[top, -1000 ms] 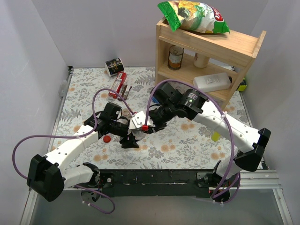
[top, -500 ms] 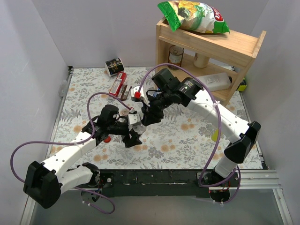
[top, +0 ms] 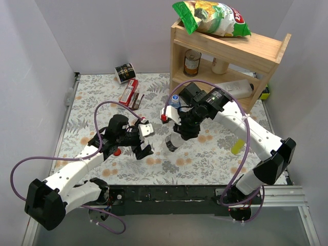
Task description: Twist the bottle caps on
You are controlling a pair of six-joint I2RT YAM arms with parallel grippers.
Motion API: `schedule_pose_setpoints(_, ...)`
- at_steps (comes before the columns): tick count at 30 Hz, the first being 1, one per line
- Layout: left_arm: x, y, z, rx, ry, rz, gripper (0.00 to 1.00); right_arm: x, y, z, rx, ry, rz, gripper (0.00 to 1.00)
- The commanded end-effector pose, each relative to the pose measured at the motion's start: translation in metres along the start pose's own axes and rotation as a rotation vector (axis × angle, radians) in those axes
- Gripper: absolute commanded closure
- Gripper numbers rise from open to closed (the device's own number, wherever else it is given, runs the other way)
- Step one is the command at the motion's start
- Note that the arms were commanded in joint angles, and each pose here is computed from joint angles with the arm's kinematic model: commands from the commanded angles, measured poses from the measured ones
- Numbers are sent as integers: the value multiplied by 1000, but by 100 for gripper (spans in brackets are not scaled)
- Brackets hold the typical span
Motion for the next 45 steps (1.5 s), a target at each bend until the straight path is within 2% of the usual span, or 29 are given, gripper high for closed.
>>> schedule_pose_setpoints(1, -1, 9, 3, 30, -19, 32, 2, -15, 40, -9, 39, 71, 171, 99)
schedule_pose_setpoints(5, 0, 11, 3, -11, -23, 35, 2, -9, 57, -27, 85, 82, 244, 99)
schedule_pose_setpoints(10, 0, 10, 2, -26, -25, 27, 2, 3, 76, -41, 112, 85, 396, 99)
schedule_pose_setpoints(14, -1, 9, -1, -29, -9, 16, 2, 12, 75, -49, 112, 60, 397, 99)
schedule_pose_setpoints(20, -2, 11, 0, -43, -7, 9, 2, 11, 68, -67, 125, 123, 443, 99)
schedule_pose_setpoints(27, -1, 14, -1, -50, -3, 8, 2, 23, 68, -59, 97, 87, 486, 98)
schedule_pose_setpoints(30, -1, 15, 0, -52, -4, 4, 2, 28, 63, -56, 70, 82, 502, 92)
schedule_pose_setpoints(31, 0, 15, -1, -54, -1, 3, 2, 29, 61, -56, 68, 85, 501, 85)
schedule_pose_setpoints(34, 0, 15, 0, -56, -2, 0, 2, 31, 59, -58, 68, 84, 499, 77)
schedule_pose_setpoints(45, -2, 17, 1, -75, -22, -4, 2, 36, 56, -64, 69, 82, 502, 54)
Point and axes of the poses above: each gripper's point midway between its finger pads, its own x axis out along the fingers, its own z axis along the line the jaws close on, y = z × x, the point moved 8 cm from there along -x, back along the fingers, and after that the axes turned 8 degrees about -x, right-handed, at the moved point
